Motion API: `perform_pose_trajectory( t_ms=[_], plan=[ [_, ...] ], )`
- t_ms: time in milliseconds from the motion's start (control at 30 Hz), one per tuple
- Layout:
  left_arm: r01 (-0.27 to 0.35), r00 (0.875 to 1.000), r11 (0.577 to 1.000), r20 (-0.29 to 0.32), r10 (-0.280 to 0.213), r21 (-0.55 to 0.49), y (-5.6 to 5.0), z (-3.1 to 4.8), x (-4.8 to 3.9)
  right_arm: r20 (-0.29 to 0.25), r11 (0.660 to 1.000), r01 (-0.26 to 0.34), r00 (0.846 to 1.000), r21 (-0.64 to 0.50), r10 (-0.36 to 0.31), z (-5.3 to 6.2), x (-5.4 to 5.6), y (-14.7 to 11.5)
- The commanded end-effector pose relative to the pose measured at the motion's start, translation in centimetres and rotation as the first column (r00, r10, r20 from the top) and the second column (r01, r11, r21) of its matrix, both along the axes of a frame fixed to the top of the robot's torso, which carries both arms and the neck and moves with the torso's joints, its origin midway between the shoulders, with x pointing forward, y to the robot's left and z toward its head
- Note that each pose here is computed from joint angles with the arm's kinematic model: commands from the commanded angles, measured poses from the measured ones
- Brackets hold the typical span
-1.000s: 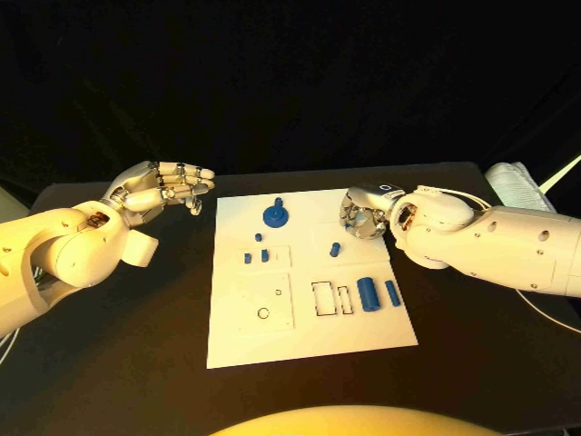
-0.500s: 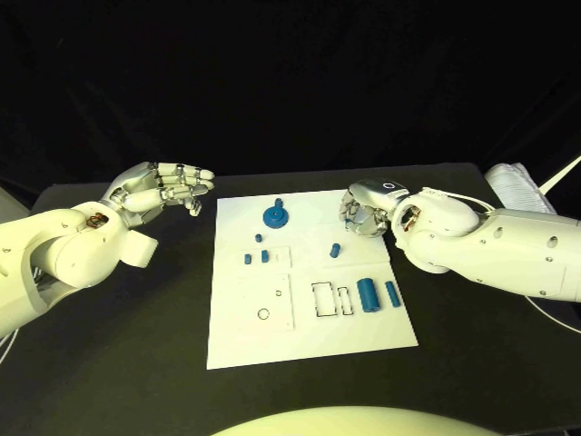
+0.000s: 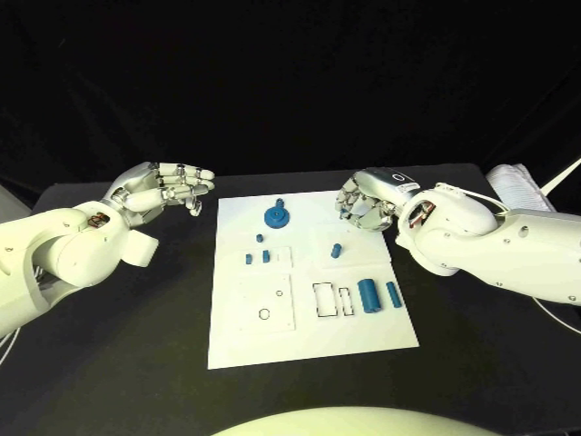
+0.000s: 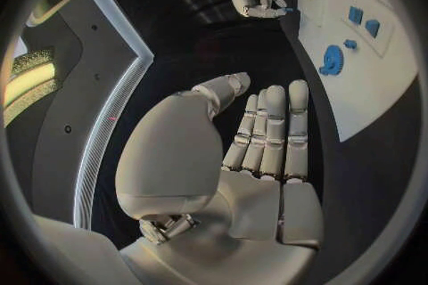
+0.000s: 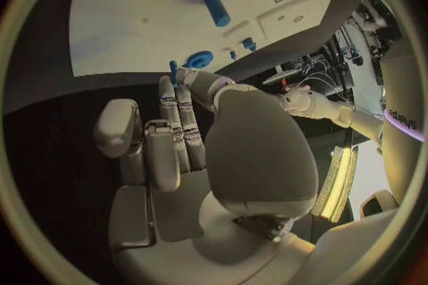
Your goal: Assemble the parts on the task board
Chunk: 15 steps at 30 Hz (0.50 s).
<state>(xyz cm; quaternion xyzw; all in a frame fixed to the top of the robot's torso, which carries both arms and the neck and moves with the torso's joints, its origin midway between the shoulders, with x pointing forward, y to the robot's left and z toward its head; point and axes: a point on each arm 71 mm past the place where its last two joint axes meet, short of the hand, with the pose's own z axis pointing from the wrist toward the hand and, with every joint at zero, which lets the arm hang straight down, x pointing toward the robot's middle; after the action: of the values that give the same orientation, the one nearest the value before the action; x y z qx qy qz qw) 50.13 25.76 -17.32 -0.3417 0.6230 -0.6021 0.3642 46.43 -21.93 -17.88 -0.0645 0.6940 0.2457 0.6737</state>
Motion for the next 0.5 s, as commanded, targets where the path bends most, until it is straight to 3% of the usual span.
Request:
perform_pose_trajectory(
  t_ms=[33,267,500],
  plan=[
    [0.018,1.000,1.000,0.004,-0.018,-0.015,-0.5,0.14,-0.14,-0.008,0.997,-0.044,0.999,0.069,0.045,-0.1,-1.0,1.1],
    [0.029,1.000,0.999,0.007,-0.029,-0.024,-1.0,0.21,-0.33,-0.040,0.983,-0.146,0.988,0.114,0.152,-1.4,-3.9,4.5],
    [0.037,0.999,0.999,0.010,-0.037,-0.033,-1.6,0.28,-0.54,-0.055,0.967,-0.229,0.970,0.116,0.236,-3.4,-5.8,7.4]
  ],
)
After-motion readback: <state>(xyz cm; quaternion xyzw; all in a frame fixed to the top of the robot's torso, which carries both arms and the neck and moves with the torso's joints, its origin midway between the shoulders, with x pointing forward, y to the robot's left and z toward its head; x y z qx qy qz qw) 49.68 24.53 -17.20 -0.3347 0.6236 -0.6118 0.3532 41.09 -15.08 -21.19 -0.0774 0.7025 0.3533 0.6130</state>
